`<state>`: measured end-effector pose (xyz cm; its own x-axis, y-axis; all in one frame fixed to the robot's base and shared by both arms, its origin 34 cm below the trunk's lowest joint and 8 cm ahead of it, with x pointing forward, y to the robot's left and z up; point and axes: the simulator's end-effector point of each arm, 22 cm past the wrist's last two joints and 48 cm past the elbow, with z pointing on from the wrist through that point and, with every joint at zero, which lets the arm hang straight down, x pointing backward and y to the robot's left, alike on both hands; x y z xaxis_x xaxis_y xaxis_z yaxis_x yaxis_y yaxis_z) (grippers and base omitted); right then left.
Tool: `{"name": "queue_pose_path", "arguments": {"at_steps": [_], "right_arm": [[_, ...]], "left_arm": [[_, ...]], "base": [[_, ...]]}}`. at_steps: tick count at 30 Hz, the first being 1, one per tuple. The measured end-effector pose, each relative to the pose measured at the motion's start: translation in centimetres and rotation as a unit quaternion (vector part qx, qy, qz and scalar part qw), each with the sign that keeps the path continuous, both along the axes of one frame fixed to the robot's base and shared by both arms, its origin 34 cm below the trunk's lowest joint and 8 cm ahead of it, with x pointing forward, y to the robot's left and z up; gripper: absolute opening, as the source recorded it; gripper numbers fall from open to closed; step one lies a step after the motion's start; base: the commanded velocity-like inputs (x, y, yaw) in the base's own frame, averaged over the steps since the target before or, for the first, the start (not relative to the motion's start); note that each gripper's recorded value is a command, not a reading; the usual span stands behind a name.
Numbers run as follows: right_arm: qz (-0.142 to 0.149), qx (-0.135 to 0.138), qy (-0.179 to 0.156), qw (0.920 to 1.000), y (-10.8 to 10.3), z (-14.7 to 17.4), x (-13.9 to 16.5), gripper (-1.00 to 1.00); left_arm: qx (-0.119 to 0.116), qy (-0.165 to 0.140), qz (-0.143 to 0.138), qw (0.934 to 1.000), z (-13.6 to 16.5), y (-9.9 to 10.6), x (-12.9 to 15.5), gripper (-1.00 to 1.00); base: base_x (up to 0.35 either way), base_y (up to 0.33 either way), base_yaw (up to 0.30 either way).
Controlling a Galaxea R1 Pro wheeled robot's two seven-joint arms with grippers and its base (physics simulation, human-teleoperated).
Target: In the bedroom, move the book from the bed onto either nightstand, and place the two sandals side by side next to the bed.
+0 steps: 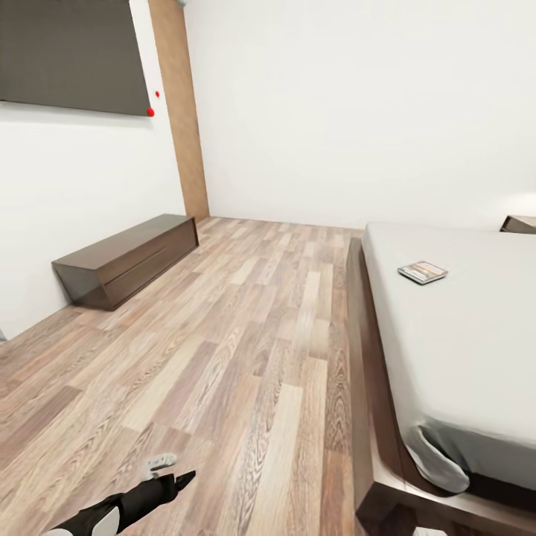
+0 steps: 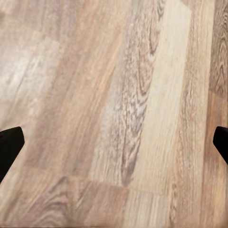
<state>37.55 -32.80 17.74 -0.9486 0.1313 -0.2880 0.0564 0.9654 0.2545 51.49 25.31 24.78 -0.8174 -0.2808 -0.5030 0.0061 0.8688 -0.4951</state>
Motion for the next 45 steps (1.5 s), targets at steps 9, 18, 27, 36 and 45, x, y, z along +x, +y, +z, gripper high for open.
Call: {"name": "queue_pose_path", "arguments": {"at_steps": [9, 18, 27, 36, 45], "right_arm": [[0.000, -0.001, 0.000, 1.0000, 0.0, 0.0, 0.0, 1.00], [0.000, -0.001, -0.006, 1.0000, 0.0, 0.4, 0.4, 1.00], [0.000, -0.001, -0.014, 0.9999, 0.0, 2.0, 1.2, 1.00], [0.000, -0.001, -0.014, 0.9999, 0.0, 4.1, 1.8, 1.00], [0.000, -0.001, -0.014, 0.9999, 0.0, 6.1, 2.3, 1.00]], "left_arm": [[0.001, -0.008, -0.001, 1.0000, 0.1, -0.3, 0.2, 1.00], [-0.001, -0.017, -0.002, 0.9999, 0.8, -0.6, 0.7, 1.00], [-0.001, -0.024, -0.002, 0.9997, 2.7, -0.7, 1.4, 1.00], [-0.002, -0.024, -0.003, 0.9997, 4.7, -0.8, 1.9, 1.00], [0.000, -0.023, -0.001, 0.9997, 6.6, -0.7, 2.4, 1.00]], "base": [[0.000, 0.000, 0.281], [0.000, 0.000, 0.059], [0.000, 0.000, 0.002], [0.000, 0.000, 0.000], [0.000, 0.000, 0.000]]}}
